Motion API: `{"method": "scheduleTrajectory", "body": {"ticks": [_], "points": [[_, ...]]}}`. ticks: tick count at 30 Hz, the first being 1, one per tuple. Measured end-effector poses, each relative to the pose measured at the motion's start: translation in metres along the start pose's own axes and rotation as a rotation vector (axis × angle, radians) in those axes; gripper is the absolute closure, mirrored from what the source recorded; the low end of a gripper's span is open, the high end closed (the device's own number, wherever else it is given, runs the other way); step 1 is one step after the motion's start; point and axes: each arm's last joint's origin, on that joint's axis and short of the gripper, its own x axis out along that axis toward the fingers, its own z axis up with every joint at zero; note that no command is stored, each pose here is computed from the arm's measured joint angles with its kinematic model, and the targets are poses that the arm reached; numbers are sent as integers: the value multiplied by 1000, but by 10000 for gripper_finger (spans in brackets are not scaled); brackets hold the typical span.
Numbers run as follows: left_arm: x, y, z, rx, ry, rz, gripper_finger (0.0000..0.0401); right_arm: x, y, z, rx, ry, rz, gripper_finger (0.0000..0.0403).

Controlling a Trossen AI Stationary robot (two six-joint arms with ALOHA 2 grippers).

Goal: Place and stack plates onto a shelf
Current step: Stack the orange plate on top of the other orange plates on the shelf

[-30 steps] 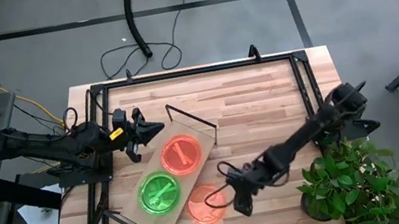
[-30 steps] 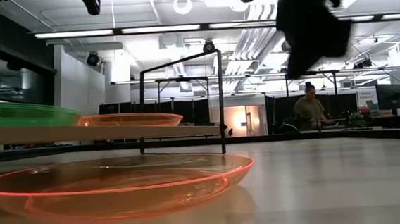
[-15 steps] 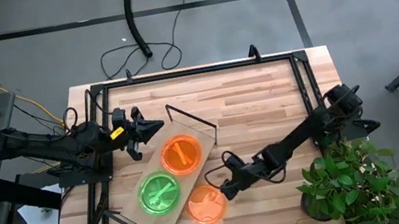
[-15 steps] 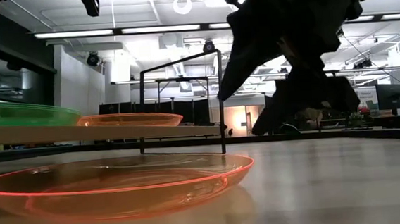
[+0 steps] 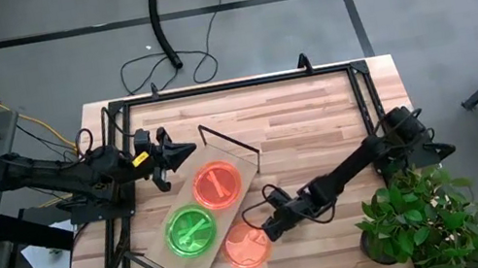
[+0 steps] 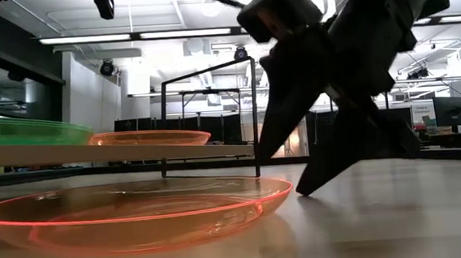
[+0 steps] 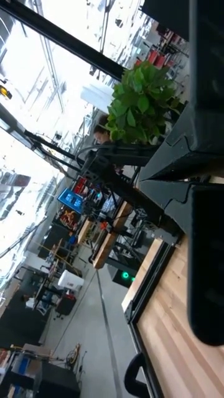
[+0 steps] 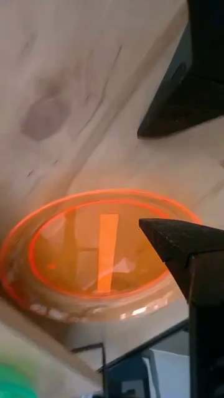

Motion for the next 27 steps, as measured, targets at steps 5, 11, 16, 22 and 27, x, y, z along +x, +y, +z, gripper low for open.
{"method": "scheduleTrajectory", "body": {"ticks": [5, 11, 16, 22, 27], "points": [[0, 0, -1, 3, 6, 5, 401, 11, 0, -2, 18, 22, 48, 190], [0, 0, -1, 3, 5, 5, 401, 16, 0, 0, 32, 19, 60, 190], [0, 0, -1, 4, 4, 7, 401, 19, -4, 0, 38, 21, 38, 191], [0, 0, -1, 4, 4, 8, 401, 29, -10, -3, 78, 30, 14, 224], [0, 0, -1, 14, 4, 8, 401, 30, -11, -3, 79, 32, 9, 260]]}}
